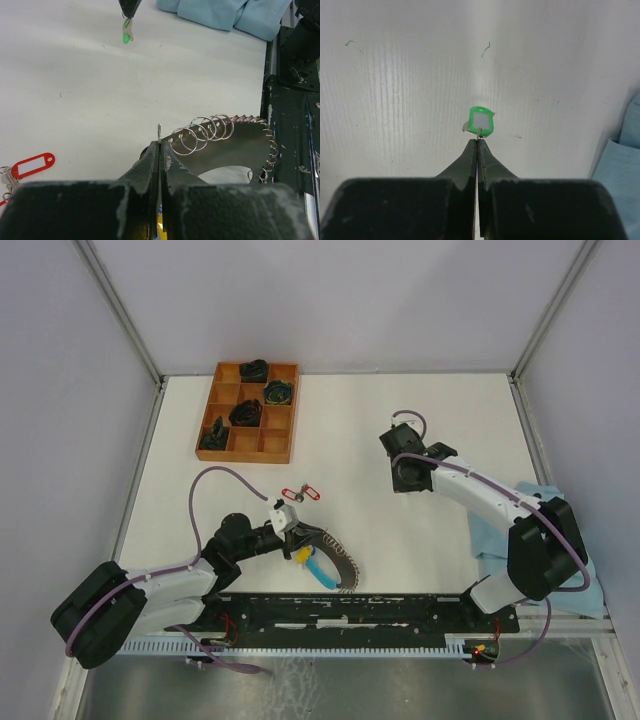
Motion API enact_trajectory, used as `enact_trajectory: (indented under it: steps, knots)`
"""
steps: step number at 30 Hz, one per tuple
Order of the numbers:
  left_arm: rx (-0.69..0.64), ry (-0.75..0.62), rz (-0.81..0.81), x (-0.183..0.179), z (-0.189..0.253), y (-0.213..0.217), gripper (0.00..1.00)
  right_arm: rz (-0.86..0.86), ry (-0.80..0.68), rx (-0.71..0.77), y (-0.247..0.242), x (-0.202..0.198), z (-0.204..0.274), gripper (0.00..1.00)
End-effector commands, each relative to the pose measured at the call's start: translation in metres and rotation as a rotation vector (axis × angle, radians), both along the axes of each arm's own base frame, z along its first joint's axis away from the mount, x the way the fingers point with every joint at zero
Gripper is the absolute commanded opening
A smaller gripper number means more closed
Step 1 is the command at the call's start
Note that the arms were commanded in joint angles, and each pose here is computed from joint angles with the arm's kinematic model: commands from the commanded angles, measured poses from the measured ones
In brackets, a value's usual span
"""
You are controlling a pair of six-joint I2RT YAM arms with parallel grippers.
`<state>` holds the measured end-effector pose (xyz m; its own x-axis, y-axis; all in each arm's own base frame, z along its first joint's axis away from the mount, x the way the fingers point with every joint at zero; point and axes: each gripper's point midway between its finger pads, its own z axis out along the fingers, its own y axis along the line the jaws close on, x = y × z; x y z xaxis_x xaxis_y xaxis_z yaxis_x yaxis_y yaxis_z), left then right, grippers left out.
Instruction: Put the keys on the keyring
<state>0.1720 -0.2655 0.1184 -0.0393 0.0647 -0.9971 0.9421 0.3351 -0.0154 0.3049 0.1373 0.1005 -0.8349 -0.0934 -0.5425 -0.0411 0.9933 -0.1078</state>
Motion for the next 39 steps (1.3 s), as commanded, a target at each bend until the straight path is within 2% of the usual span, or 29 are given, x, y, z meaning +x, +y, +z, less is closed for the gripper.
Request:
enact_trajectory:
  steps: [1,8,15,24,29,33,39]
  knots:
    - [-0.050,-0.098,0.016,0.012,0.029,-0.005,0.03,-0.065,0.036,0.046,0.001,-0.012,-0.021,0.01]
    - [-0.047,-0.096,0.016,0.012,0.028,-0.005,0.03,-0.118,0.184,0.231,0.031,-0.052,-0.054,0.01]
    - [-0.047,-0.097,0.019,0.011,0.028,-0.004,0.03,-0.171,0.321,0.394,0.064,-0.068,-0.067,0.00]
    - [-0.048,-0.097,0.020,0.011,0.029,-0.004,0.03,-0.311,0.286,0.545,0.090,-0.043,-0.074,0.01]
    - [-0.049,-0.098,0.023,0.011,0.029,-0.003,0.03,-0.417,0.308,0.543,0.089,-0.030,-0.088,0.01]
    - [-0.051,-0.101,0.028,0.011,0.030,-0.002,0.03,-0.406,0.241,0.538,0.085,-0.015,-0.076,0.12]
    - [-0.053,-0.103,0.025,0.010,0.031,-0.002,0.03,-0.205,0.199,0.507,0.091,-0.006,-0.033,0.34]
